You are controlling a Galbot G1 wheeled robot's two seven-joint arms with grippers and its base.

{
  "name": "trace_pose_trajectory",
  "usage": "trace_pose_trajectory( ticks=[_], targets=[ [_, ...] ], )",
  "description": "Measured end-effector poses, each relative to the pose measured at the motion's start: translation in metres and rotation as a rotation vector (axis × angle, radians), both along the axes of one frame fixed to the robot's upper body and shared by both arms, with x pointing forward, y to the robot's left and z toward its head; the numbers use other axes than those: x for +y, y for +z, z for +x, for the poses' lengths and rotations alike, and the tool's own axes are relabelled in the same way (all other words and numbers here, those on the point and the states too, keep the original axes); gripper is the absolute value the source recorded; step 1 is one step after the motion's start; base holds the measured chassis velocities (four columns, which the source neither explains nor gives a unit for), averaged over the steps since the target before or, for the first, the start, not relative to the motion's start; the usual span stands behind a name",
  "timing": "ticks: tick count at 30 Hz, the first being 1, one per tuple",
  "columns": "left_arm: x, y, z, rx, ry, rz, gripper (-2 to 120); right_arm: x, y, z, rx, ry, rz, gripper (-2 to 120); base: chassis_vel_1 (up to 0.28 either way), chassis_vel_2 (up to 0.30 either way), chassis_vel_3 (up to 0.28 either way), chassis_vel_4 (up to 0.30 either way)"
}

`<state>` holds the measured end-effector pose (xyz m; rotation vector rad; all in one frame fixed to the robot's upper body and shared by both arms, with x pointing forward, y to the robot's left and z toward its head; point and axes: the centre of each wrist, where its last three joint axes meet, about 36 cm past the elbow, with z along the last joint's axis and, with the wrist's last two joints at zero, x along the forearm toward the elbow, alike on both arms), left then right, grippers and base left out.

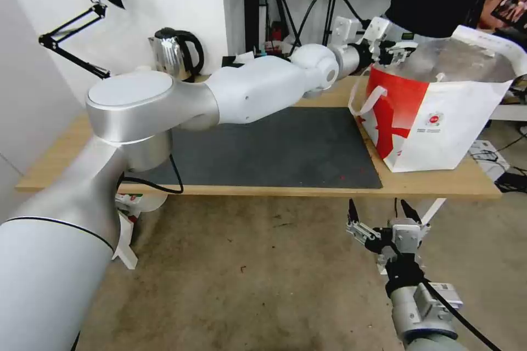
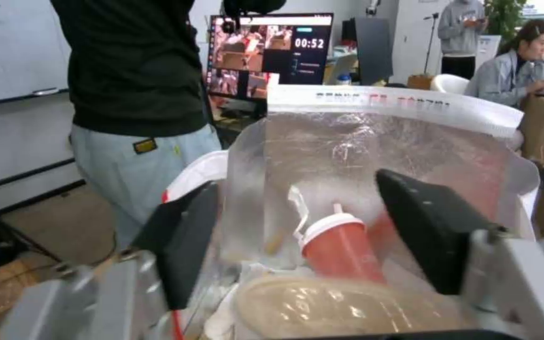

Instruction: Pick up the trash from the table and place it into the takeout bag.

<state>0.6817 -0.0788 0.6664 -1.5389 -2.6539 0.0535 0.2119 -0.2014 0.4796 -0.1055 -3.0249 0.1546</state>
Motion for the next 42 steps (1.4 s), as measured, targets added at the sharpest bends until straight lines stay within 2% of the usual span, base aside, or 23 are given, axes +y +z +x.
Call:
trace_pose_trajectory(
  ticks=[1, 5, 7, 10, 12, 14, 16, 19, 20, 22, 23, 24, 25, 28, 30, 31, 33, 34, 35, 37, 38, 41, 42],
  targets=[
    [0.000, 0.000, 0.000, 0.000, 0.000, 0.000, 70, 0.000, 0.000, 0.000, 0.000, 0.000, 0.000, 100, 0.000, 0.000, 0.000, 0.000],
    [0.001, 0.001, 0.000, -0.002, 0.001, 0.000, 89, 0.000, 0.000, 0.000, 0.000, 0.000, 0.000, 100, 0.000, 0.000, 0.000, 0.000],
    [0.000, 0.003, -0.001, 0.000, -0.001, -0.003, 93, 0.000, 0.000, 0.000, 0.000, 0.000, 0.000, 100, 0.000, 0.000, 0.000, 0.000],
    [-0.002, 0.023, -0.009, 0.022, -0.020, -0.003, 99, 0.000, 0.000, 0.000, 0.000, 0.000, 0.000, 100, 0.000, 0.000, 0.000, 0.000],
    [-0.002, 0.026, -0.010, 0.021, -0.022, -0.004, 99, 0.000, 0.000, 0.000, 0.000, 0.000, 0.000, 100, 0.000, 0.000, 0.000, 0.000],
    [0.005, 0.049, -0.014, -0.034, -0.010, -0.017, 100, 0.000, 0.000, 0.000, 0.000, 0.000, 0.000, 100, 0.000, 0.000, 0.000, 0.000],
    [0.011, 0.056, -0.012, -0.062, -0.002, -0.018, 100, 0.000, 0.000, 0.000, 0.000, 0.000, 0.000, 100, 0.000, 0.000, 0.000, 0.000],
    [0.050, 0.084, -0.010, -0.200, 0.041, -0.022, 100, 0.000, 0.000, 0.000, 0.000, 0.000, 0.000, 100, 0.000, 0.000, 0.000, 0.000],
    [0.050, 0.084, -0.010, -0.200, 0.041, -0.022, 100, 0.000, 0.000, 0.000, 0.000, 0.000, 0.000, 100, 0.000, 0.000, 0.000, 0.000],
    [0.089, 0.095, -0.011, -0.300, 0.090, -0.021, 100, 0.000, 0.000, 0.000, 0.000, 0.000, 0.000, 100, 0.000, 0.000, 0.000, 0.000],
    [0.107, 0.099, -0.017, -0.324, 0.119, -0.031, 100, 0.000, 0.000, 0.000, 0.000, 0.000, 0.000, 100, 0.000, 0.000, 0.000, 0.000],
    [0.107, 0.099, -0.017, -0.324, 0.119, -0.031, 100, 0.000, 0.000, 0.000, 0.000, 0.000, 0.000, 100, 0.000, 0.000, 0.000, 0.000],
    [0.132, 0.100, -0.029, -0.344, 0.172, -0.057, 100, 0.000, 0.000, 0.000, 0.000, 0.000, 0.000, 100, 0.000, 0.000, 0.000, 0.000],
    [0.159, 0.095, -0.048, -0.365, 0.217, -0.077, 100, 0.000, 0.000, 0.000, 0.000, 0.000, 0.000, 100, 0.000, 0.000, 0.000, 0.000],
    [0.198, 0.084, -0.062, -0.399, 0.276, -0.089, 100, 0.000, 0.000, 0.000, 0.000, 0.000, 0.000, 100, 0.000, 0.000, 0.000, 0.000],
    [0.198, 0.084, -0.062, -0.399, 0.276, -0.089, 100, 0.000, 0.000, 0.000, 0.000, 0.000, 0.000, 100, 0.000, 0.000, 0.000, 0.000],
    [0.249, 0.073, -0.075, -0.415, 0.349, -0.117, 100, 0.000, 0.000, 0.000, 0.000, 0.000, 0.000, 100, 0.000, 0.000, 0.000, 0.000],
    [0.249, 0.073, -0.075, -0.415, 0.349, -0.117, 100, 0.000, 0.000, 0.000, 0.000, 0.000, 0.000, 100, 0.000, 0.000, 0.000, 0.000],
    [0.265, 0.071, -0.080, -0.420, 0.369, -0.122, 100, 0.000, 0.000, 0.000, 0.000, 0.000, 0.000, 100, 0.000, 0.000, 0.000, 0.000],
    [0.319, 0.060, -0.108, -0.436, 0.433, -0.131, 100, 0.000, 0.000, 0.000, 0.000, 0.000, 0.000, 100, 0.000, 0.000, 0.000, 0.000],
    [0.319, 0.060, -0.108, -0.436, 0.433, -0.131, 100, 0.000, 0.000, 0.000, 0.000, 0.000, 0.000, 100, 0.000, 0.000, 0.000, 0.000],
    [0.369, 0.053, -0.145, -0.456, 0.493, -0.139, 100, 0.000, 0.000, 0.000, 0.000, 0.000, 0.000, 100, 0.000, 0.000, 0.000, 0.000],
    [0.369, 0.053, -0.145, -0.456, 0.493, -0.139, 100, 0.000, 0.000, 0.000, 0.000, 0.000, 0.000, 100, 0.000, 0.000, 0.000, 0.000]
  ],
)
